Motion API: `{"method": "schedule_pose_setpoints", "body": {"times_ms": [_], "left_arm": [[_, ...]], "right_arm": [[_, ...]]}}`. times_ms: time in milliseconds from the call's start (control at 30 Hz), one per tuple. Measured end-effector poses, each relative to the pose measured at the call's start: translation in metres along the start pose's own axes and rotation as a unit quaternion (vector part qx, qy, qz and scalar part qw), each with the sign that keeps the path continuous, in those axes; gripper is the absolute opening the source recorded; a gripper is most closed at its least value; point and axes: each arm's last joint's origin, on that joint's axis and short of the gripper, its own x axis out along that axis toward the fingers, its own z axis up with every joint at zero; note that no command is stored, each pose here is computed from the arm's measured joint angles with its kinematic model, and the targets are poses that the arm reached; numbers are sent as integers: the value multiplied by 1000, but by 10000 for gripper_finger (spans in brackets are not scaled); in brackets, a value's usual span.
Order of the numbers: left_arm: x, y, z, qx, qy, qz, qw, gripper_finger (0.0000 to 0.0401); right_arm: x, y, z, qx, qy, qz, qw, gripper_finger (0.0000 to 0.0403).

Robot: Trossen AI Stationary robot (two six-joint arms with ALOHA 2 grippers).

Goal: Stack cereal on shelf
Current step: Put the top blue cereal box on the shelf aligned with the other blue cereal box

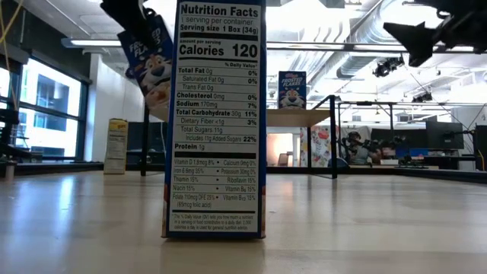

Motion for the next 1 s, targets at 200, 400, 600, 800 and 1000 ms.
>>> {"method": "schedule_pose_setpoints", "body": {"times_ms": [200,400,600,800,1000], "left_arm": [[1,5,0,-6,0,7,1000,179],[1,7,1,-3,-1,8,1000,179],[1,7,5,-1,-22,8,1000,179],[1,7,11,11,-51,9,999,179],[0,12,19,3,-88,14,996,179]], "right_arm": [[-1,1,13,18,-65,5,998,305],[-2,1,20,51,-104,11,993,305],[-2,1,21,51,-105,11,993,305],[-3,1,26,57,-131,11,990,305],[-1,1,40,36,-109,-20,993,305]]}}
